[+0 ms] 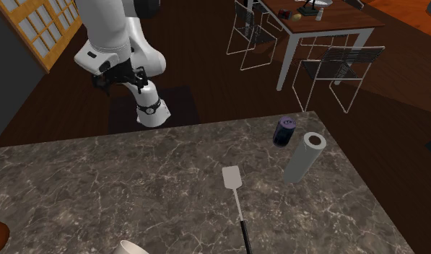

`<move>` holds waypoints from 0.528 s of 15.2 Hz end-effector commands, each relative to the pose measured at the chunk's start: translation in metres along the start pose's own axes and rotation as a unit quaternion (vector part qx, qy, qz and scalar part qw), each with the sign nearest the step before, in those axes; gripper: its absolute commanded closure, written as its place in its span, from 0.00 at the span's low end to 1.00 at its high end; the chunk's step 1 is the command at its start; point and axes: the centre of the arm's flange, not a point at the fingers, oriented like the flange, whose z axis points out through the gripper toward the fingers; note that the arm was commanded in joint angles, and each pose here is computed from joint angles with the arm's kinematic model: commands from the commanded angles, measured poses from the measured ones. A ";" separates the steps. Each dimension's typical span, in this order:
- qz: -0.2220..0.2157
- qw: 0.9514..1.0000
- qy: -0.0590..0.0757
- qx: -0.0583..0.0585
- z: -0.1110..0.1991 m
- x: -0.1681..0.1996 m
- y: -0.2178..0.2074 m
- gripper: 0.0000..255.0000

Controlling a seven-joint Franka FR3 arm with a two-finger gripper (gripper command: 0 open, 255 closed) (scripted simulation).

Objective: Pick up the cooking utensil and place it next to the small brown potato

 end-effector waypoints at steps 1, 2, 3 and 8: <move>0.000 1.000 0.000 0.000 0.000 0.000 0.000 0.00; 0.002 1.000 0.004 0.002 0.003 0.009 -0.007 0.00; 0.004 1.000 0.008 0.004 0.005 0.018 -0.015 0.00; 0.015 0.999 0.027 0.015 0.017 0.063 -0.051 0.00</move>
